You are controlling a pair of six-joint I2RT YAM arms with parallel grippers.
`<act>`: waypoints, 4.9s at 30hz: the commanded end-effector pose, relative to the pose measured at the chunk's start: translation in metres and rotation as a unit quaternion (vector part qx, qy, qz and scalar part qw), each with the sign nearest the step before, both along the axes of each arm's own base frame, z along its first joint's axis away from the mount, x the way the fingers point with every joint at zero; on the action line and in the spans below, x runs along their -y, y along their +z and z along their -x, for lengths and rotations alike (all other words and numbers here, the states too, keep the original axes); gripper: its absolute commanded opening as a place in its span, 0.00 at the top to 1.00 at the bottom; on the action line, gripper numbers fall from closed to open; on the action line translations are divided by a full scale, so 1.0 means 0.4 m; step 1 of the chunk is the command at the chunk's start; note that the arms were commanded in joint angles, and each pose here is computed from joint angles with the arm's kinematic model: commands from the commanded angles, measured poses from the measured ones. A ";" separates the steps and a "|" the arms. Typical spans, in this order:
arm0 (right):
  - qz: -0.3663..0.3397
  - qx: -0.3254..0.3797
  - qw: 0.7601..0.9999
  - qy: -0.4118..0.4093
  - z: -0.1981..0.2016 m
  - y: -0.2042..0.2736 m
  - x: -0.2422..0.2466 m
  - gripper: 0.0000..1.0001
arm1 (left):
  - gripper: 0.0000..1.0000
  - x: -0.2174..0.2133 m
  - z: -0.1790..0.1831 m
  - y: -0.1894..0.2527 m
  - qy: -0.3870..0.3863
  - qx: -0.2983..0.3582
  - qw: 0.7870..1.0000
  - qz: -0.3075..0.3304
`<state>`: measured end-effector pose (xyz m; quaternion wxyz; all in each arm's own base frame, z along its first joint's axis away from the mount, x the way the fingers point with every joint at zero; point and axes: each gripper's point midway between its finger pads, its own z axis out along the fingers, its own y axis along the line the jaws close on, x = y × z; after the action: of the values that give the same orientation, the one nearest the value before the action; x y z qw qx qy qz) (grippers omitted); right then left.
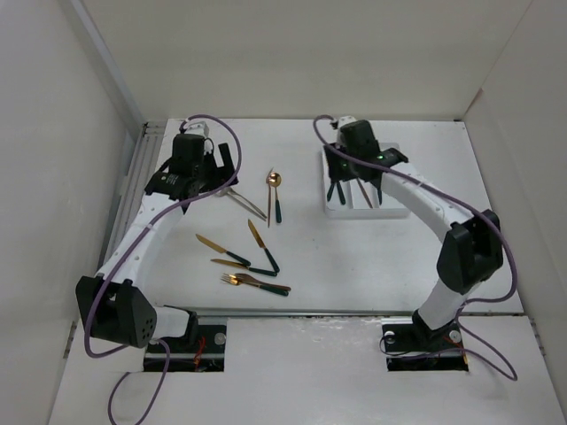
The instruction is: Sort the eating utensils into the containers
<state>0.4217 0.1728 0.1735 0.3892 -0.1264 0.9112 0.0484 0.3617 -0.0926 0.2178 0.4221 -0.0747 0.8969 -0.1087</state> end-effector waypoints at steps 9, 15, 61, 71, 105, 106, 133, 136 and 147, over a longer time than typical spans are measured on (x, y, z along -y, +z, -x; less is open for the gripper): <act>-0.088 0.000 0.995 0.055 -0.050 -0.059 -0.464 0.45 | 0.08 -0.039 0.016 0.002 0.041 -0.001 0.999 0.001; -0.037 -0.029 0.997 0.068 -0.041 -0.187 -0.508 0.46 | 0.08 -0.045 0.021 0.017 0.041 0.009 0.999 -0.003; -0.206 0.075 0.974 -0.055 -0.173 0.149 -0.082 1.00 | 0.20 -0.070 0.027 0.009 0.026 0.000 1.000 0.005; -0.066 0.015 0.990 -0.124 -0.172 -0.014 0.311 1.00 | 0.23 0.052 -0.088 0.000 -0.091 -0.019 0.995 -0.033; 0.001 -0.004 0.989 -0.146 -0.138 -0.013 0.383 0.49 | 0.46 0.331 -0.188 -0.398 -0.191 -0.183 0.963 -0.056; 0.001 -0.004 0.989 -0.145 -0.138 -0.013 0.383 0.49 | 0.48 0.322 -0.191 -0.415 -0.180 -0.189 0.963 -0.064; 0.009 0.041 0.987 -0.158 -0.084 0.081 0.405 0.49 | 0.72 0.292 -0.168 -0.537 -0.141 -0.240 0.957 -0.080; 0.009 0.040 0.988 -0.151 -0.076 0.087 0.402 0.49 | 0.80 0.308 -0.174 -0.558 -0.137 -0.247 0.957 -0.067; 0.008 0.058 0.987 -0.146 -0.049 0.133 0.403 0.49 | 1.00 0.329 -0.201 -0.510 -0.157 -0.225 0.962 -0.011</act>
<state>0.4438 0.0083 0.2061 0.4168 0.0102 0.9086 -0.0262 0.4527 -0.2237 0.0269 0.2219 0.0526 0.9660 -0.1220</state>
